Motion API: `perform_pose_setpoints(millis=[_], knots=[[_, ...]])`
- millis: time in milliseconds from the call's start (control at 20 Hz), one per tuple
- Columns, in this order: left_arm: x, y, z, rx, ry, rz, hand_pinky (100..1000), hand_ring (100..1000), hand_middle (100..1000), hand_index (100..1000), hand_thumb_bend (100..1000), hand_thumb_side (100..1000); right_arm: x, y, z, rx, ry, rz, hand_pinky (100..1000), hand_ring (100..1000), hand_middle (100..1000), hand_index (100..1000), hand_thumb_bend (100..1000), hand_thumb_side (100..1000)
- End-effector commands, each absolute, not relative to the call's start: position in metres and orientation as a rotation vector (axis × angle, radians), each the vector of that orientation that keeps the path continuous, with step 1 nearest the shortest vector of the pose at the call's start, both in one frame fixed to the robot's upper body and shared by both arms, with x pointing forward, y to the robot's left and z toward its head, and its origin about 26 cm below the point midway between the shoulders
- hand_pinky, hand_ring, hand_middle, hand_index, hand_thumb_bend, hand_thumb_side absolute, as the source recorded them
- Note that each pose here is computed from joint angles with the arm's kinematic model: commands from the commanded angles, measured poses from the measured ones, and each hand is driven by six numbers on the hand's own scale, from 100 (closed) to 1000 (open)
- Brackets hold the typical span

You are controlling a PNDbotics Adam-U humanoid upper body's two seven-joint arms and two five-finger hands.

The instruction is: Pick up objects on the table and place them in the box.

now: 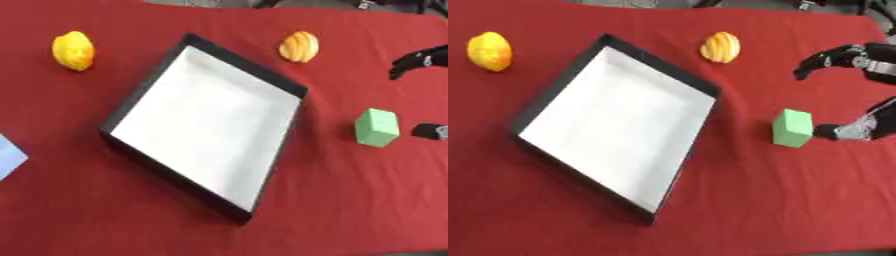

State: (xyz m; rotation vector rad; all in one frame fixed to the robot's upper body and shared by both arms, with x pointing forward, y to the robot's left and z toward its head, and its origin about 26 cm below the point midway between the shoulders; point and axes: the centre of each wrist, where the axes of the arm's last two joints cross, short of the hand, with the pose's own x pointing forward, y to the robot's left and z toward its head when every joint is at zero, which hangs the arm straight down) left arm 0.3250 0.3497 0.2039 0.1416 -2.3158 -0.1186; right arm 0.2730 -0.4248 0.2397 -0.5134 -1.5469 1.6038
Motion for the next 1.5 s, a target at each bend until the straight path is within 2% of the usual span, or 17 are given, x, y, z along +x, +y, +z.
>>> perform_pose_setpoints(millis=[50, 350, 750, 1400, 1500], knots=[[0.324, 0.349, 0.213, 0.141, -2.342, -0.142, 887, 643, 760, 860, 137, 778, 0.275, -0.431, 0.245, -0.548, -1.492, 1.623, 989, 950, 779, 903, 454, 400], [0.325, 0.347, 0.212, 0.127, -2.336, -0.148, 888, 643, 760, 856, 137, 781, 0.278, -0.440, 0.234, -0.547, -1.431, 1.577, 990, 952, 781, 915, 453, 390], [0.326, 0.345, 0.209, 0.120, -2.327, -0.149, 889, 644, 761, 851, 138, 786, 0.283, -0.449, 0.218, -0.485, -1.394, 1.514, 995, 955, 767, 922, 443, 290], [0.327, 0.342, 0.207, 0.101, -2.318, -0.149, 891, 643, 760, 844, 137, 789, 0.293, -0.462, 0.211, -0.503, -1.379, 1.447, 996, 963, 781, 922, 429, 278], [0.327, 0.342, 0.206, 0.101, -2.317, -0.148, 891, 643, 760, 843, 140, 791, 0.294, -0.464, 0.209, -0.509, -1.379, 1.437, 997, 965, 787, 922, 438, 300]])
